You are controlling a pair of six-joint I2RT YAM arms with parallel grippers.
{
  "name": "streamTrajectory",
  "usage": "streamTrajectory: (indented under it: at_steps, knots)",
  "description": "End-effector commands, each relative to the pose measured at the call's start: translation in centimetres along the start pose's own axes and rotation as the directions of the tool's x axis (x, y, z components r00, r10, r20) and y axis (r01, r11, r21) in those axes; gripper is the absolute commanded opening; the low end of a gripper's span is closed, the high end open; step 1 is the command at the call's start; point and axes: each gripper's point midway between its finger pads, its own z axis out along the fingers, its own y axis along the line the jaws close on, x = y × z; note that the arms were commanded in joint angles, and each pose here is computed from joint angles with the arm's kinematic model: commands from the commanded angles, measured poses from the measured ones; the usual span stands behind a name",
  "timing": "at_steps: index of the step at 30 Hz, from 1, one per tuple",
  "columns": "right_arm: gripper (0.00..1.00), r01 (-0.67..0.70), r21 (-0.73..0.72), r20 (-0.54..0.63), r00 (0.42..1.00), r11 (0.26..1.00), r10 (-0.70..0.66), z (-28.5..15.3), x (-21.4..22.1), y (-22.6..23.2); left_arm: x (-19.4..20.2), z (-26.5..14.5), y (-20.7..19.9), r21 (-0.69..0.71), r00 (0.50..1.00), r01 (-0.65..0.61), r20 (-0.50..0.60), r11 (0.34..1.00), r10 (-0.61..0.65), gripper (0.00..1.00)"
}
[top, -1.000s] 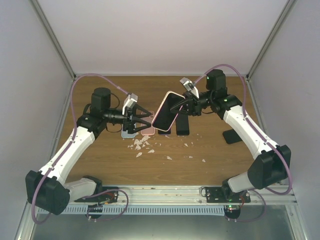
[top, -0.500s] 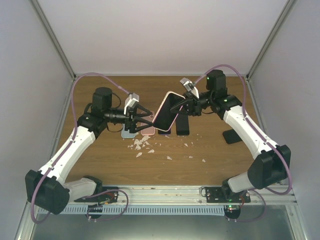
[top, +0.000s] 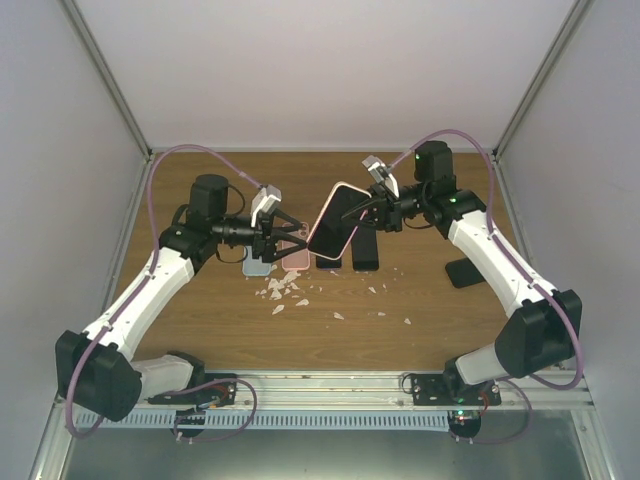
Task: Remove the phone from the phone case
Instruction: Remove the phone case from the phone.
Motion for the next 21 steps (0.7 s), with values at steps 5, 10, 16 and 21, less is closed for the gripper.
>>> streamTrajectory:
  at_steps: [5, 10, 16, 21]
  knots:
    - [0.00, 0.068, -0.320, 0.000, 0.997, 0.945, -0.072, 0.1, -0.3, 7.0, 0.7, 0.2, 4.6, -0.202, 1.000, 0.018, -0.022, 0.979, -0.023, 0.74]
    - [0.01, 0.061, -0.340, -0.005, 0.998, 0.939, -0.066, 0.5, -0.1, 7.3, 0.8, 0.1, 5.6, -0.248, 0.999, 0.032, -0.020, 0.968, -0.038, 0.74]
    - [0.00, 0.048, -0.362, -0.016, 0.998, 0.931, -0.057, 1.2, 0.3, 7.5, 0.7, 0.0, 6.6, -0.297, 0.999, 0.029, -0.021, 0.954, -0.037, 0.74]
    - [0.01, 0.032, -0.380, -0.028, 0.999, 0.924, -0.046, 1.7, 0.5, 7.8, 1.0, -0.1, 7.1, -0.322, 0.999, 0.026, -0.026, 0.946, -0.036, 0.74]
